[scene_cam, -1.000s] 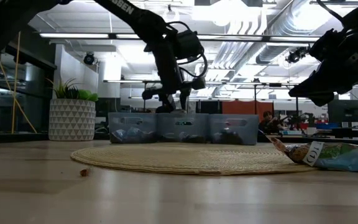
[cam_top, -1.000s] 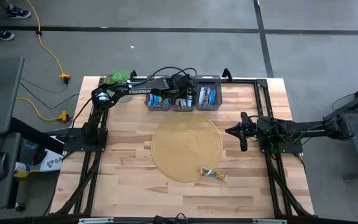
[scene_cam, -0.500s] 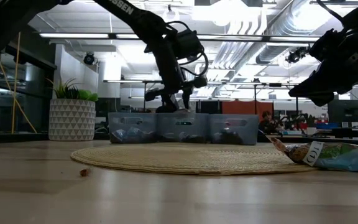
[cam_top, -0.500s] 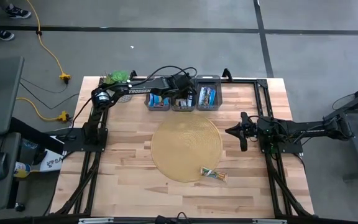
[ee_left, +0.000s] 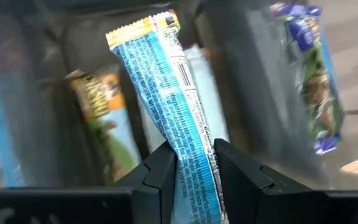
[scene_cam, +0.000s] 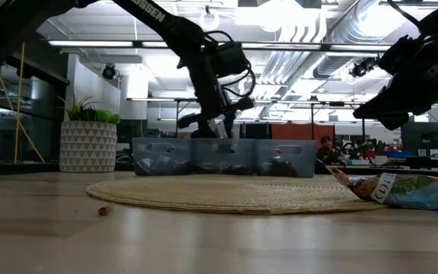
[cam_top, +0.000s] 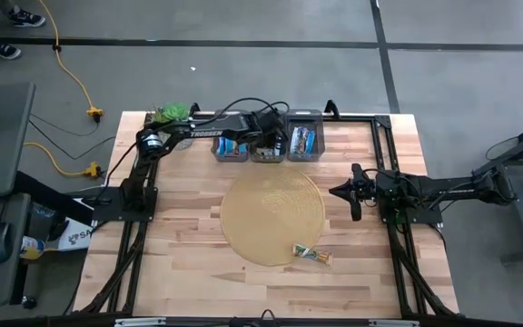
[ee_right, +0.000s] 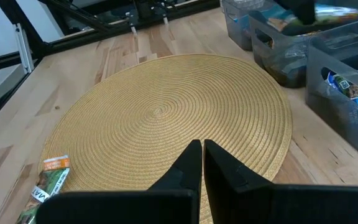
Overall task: Pick and place Granola Bars by type
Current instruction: Put the orange granola bar into the center black bin
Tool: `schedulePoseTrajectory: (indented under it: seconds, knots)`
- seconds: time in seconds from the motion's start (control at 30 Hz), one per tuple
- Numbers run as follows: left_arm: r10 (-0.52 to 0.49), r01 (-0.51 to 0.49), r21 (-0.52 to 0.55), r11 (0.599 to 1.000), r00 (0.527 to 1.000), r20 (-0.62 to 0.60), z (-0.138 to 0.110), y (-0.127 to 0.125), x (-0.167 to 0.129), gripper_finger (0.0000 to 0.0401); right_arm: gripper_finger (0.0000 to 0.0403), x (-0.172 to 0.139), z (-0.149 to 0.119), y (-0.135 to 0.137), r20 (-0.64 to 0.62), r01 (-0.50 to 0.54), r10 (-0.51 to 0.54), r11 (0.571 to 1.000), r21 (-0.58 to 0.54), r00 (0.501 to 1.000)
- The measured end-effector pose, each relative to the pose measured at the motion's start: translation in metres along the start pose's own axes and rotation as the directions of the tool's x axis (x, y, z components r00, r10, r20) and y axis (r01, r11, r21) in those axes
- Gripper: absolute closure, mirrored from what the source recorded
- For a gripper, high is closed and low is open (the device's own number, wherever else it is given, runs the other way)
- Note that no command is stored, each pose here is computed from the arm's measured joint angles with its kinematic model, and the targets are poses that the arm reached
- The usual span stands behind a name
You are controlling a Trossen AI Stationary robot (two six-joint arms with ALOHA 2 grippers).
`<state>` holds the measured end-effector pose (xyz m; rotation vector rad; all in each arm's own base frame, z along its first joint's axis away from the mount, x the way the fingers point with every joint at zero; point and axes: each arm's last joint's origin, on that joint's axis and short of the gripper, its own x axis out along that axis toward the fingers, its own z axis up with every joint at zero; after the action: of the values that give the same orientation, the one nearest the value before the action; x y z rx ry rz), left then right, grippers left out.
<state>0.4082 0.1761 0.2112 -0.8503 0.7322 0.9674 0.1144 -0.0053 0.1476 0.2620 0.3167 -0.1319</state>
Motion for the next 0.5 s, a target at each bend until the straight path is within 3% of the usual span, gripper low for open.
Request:
schedulePoseTrajectory:
  seconds: [0.5]
  knots:
    - [-0.025,0.025,0.016,1.000,0.999,-0.040,-0.0027,-0.0009,0.0047,0.0289,0.0402,0.0000,0.0001,0.0001,0.001,0.000,0.000,1.000,0.000,1.000]
